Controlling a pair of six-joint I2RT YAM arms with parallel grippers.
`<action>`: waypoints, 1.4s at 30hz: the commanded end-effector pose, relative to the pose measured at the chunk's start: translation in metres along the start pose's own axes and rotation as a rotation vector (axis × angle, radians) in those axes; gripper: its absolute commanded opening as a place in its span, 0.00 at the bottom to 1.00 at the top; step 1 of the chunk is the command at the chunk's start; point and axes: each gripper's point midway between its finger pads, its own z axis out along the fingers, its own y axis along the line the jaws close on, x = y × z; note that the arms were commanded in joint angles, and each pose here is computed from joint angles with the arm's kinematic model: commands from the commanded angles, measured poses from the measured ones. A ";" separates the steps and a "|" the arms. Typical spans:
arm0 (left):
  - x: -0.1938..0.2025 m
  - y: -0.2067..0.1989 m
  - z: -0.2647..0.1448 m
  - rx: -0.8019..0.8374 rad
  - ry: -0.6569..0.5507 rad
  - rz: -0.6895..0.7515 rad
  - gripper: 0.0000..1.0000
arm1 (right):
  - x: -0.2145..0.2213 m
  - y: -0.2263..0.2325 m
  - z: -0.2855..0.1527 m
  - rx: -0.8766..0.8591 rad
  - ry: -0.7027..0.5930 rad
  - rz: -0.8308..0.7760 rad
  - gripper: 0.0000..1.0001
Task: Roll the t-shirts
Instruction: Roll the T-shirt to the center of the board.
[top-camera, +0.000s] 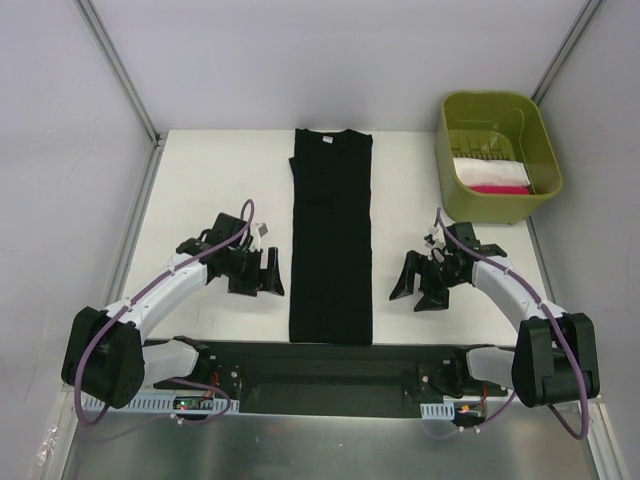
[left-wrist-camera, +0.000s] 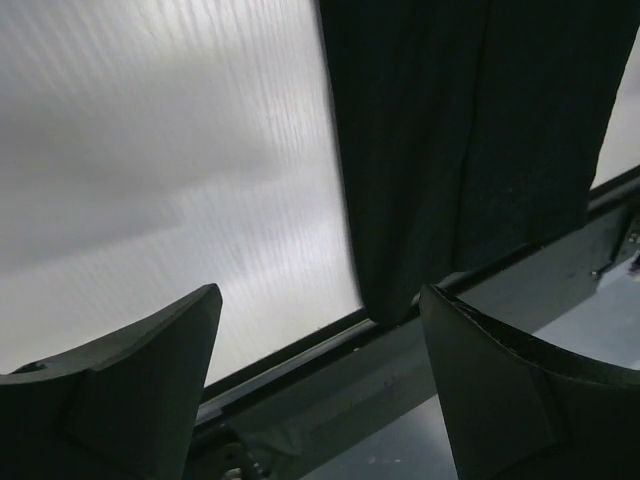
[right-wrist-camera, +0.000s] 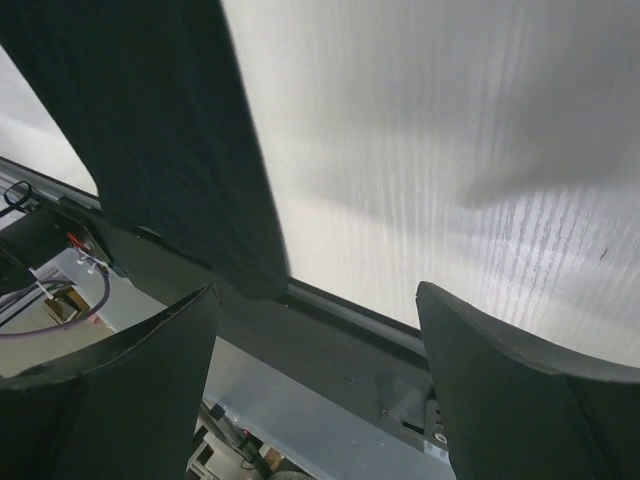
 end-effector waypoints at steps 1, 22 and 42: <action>0.032 -0.014 0.011 0.154 0.095 -0.150 0.78 | 0.015 0.000 0.005 -0.021 0.019 -0.020 0.82; 0.020 0.001 0.004 0.157 -0.047 -0.123 0.33 | 0.007 -0.002 0.009 0.083 0.000 -0.132 0.68; 0.053 0.021 0.026 0.062 0.074 -0.341 0.61 | 0.039 -0.001 0.027 0.022 0.046 -0.118 0.84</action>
